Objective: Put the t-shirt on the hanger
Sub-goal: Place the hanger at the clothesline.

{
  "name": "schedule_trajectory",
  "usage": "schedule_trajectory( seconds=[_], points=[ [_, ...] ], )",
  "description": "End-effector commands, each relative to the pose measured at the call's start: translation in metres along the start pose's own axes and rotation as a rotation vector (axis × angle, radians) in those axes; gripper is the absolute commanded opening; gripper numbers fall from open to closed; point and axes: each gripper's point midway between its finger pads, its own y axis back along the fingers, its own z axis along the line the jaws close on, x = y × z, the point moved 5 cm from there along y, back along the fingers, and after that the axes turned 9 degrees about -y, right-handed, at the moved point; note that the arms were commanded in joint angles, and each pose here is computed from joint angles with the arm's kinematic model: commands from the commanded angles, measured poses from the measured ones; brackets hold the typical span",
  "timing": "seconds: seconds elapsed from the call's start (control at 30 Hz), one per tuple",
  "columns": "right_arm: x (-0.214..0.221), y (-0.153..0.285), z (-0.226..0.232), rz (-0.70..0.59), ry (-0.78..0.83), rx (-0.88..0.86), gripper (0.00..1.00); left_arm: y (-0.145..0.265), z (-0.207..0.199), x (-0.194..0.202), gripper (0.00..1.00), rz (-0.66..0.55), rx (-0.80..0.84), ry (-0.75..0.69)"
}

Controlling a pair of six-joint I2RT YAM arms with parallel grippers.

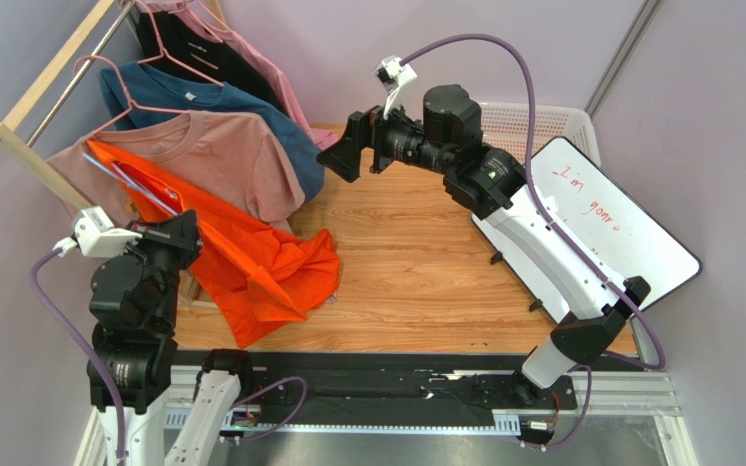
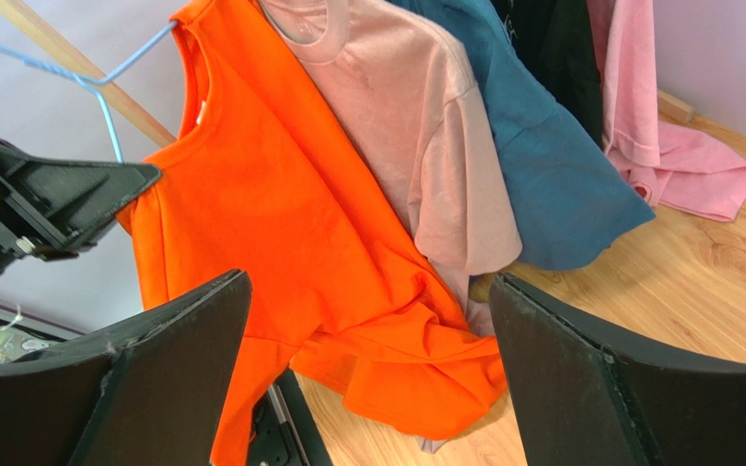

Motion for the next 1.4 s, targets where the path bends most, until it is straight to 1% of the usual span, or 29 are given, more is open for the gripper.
schedule_trajectory(
  seconds=[0.0, 0.13, 0.2, 0.37, 0.5, 0.6, 0.67, 0.7, 0.73, 0.77, 0.8, 0.83, 0.9, 0.93, 0.97, 1.03, 1.1, 1.17, 1.23, 1.37],
  points=[
    [-0.012, 0.017, 0.008, -0.034, 0.033, -0.022, 1.00, -0.003, -0.024, -0.023, 0.00, -0.048, 0.095, -0.006],
    [-0.014, 0.027, 0.009, -0.034, 0.046, -0.015, 1.00, 0.000, -0.013, -0.004, 0.00, 0.056, 0.053, -0.033],
    [-0.012, 0.031, 0.008, -0.032, 0.052, -0.008, 1.00, 0.005, -0.012, 0.007, 0.00, 0.106, 0.078, -0.050],
    [0.006, 0.035, 0.002, 0.036, 0.052, -0.007, 1.00, 0.023, 0.002, 0.016, 0.00, 0.111, 0.073, -0.104],
    [0.018, 0.033, -0.002, 0.087, 0.052, -0.017, 0.99, 0.045, 0.001, 0.015, 0.00, 0.138, 0.116, -0.092],
    [0.028, 0.024, 0.001, 0.142, 0.027, -0.078, 0.96, 0.055, 0.003, 0.019, 0.00, 0.168, 0.116, -0.083],
    [0.038, 0.019, 0.011, 0.202, 0.003, -0.169, 0.92, 0.059, 0.003, 0.022, 0.00, 0.177, 0.126, -0.072],
    [0.042, 0.017, 0.016, 0.221, -0.002, -0.202, 0.91, 0.061, 0.005, 0.023, 0.00, 0.169, 0.119, -0.069],
    [0.055, 0.012, 0.027, 0.274, 0.001, -0.265, 0.90, 0.061, 0.006, 0.022, 0.00, 0.158, 0.111, -0.071],
    [0.061, 0.010, 0.032, 0.290, 0.024, -0.287, 0.90, 0.061, 0.009, 0.019, 0.00, 0.133, 0.084, -0.067],
    [0.070, 0.008, 0.038, 0.313, 0.044, -0.306, 0.91, 0.065, 0.008, 0.014, 0.00, 0.110, 0.081, -0.060],
    [0.084, 0.005, 0.051, 0.335, 0.103, -0.342, 0.94, 0.066, 0.008, 0.013, 0.00, 0.103, 0.081, -0.057],
    [0.100, 0.000, 0.065, 0.365, 0.148, -0.383, 0.98, 0.069, 0.006, 0.010, 0.00, 0.087, 0.081, -0.044],
    [0.107, -0.001, 0.084, 0.376, 0.185, -0.440, 1.00, 0.069, 0.006, 0.010, 0.00, 0.082, 0.078, -0.041],
    [0.117, -0.009, 0.088, 0.400, 0.191, -0.456, 1.00, 0.069, 0.006, 0.009, 0.00, 0.078, 0.072, -0.039],
    [0.130, -0.015, 0.109, 0.412, 0.221, -0.504, 1.00, 0.068, 0.007, 0.008, 0.00, 0.065, 0.055, -0.034],
    [0.139, -0.025, 0.120, 0.416, 0.256, -0.537, 1.00, 0.071, 0.007, 0.007, 0.00, 0.053, 0.054, -0.034],
    [0.146, -0.027, 0.135, 0.429, 0.266, -0.580, 1.00, 0.072, 0.008, 0.006, 0.00, 0.045, 0.044, -0.038],
    [0.162, -0.030, 0.146, 0.472, 0.260, -0.617, 1.00, 0.076, 0.008, 0.003, 0.00, 0.024, 0.041, -0.045],
    [0.177, -0.034, 0.161, 0.484, 0.277, -0.627, 1.00, 0.079, 0.007, 0.002, 0.00, 0.018, 0.042, -0.035]
  ],
)
